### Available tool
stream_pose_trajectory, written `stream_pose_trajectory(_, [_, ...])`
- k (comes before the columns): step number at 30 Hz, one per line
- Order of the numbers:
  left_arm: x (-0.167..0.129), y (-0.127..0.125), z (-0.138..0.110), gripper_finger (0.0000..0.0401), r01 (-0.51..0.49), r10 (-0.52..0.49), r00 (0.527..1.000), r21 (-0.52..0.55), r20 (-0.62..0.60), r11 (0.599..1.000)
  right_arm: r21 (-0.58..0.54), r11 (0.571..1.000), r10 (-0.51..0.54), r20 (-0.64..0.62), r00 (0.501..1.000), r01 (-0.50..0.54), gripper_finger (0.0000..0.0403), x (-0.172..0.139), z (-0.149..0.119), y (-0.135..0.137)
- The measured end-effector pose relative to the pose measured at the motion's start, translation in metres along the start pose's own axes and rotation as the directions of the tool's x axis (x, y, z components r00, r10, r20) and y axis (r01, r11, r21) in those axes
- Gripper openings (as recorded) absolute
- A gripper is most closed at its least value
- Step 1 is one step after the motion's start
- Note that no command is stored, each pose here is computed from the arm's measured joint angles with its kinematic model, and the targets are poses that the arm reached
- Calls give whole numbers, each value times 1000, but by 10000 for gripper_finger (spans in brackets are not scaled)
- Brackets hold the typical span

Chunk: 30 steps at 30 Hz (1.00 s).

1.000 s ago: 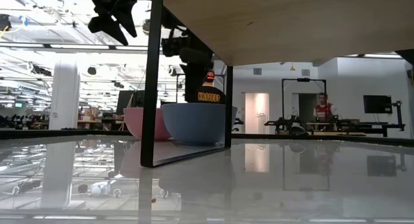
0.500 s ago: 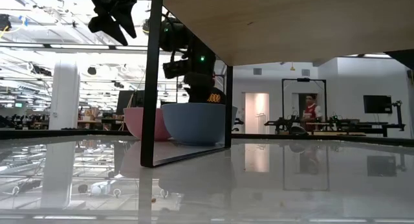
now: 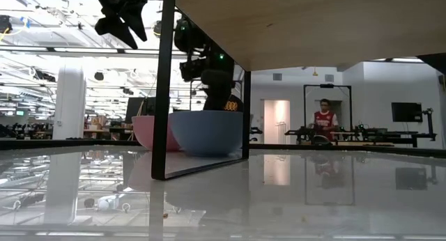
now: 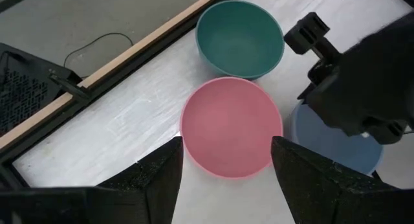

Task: Place and stack bowls onto a shelf
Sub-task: Stack the blue bowl on top of the light gray bowl on the shelf

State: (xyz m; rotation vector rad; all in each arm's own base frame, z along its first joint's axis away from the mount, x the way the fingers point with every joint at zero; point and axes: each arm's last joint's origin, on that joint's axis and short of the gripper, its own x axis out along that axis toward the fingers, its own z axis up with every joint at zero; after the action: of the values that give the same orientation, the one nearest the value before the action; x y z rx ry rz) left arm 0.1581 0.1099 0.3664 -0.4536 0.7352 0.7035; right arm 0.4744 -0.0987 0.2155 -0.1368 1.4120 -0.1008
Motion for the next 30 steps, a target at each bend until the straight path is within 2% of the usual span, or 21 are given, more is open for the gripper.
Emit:
stream_pose_trajectory(8, [0,0,0,219,1,-1,1000,0,3,1000,38,999,-12,66,998,9,27,-50,-7,-8])
stream_pose_trajectory(14, [0,0,0,219,-18,18,1000,-1,8,1000,159,987,-50,178,983,21,27,-98,-22,-28])
stream_pose_trajectory(18, [0,1,0,219,-22,22,1000,-2,9,1000,281,960,-100,272,957,20,27,-130,-33,-45])
stream_pose_trajectory(23, [0,1,0,219,-24,24,1000,-2,9,1000,429,903,-187,356,916,18,27,-166,-51,-64])
stream_pose_trajectory(28, [0,1,0,219,-24,24,1000,6,9,1000,512,859,-229,412,882,-16,27,-213,-83,-69])
stream_pose_trajectory(30, [0,1,0,219,-24,24,1000,9,9,1000,519,854,-226,439,870,-40,27,-234,-98,-65])
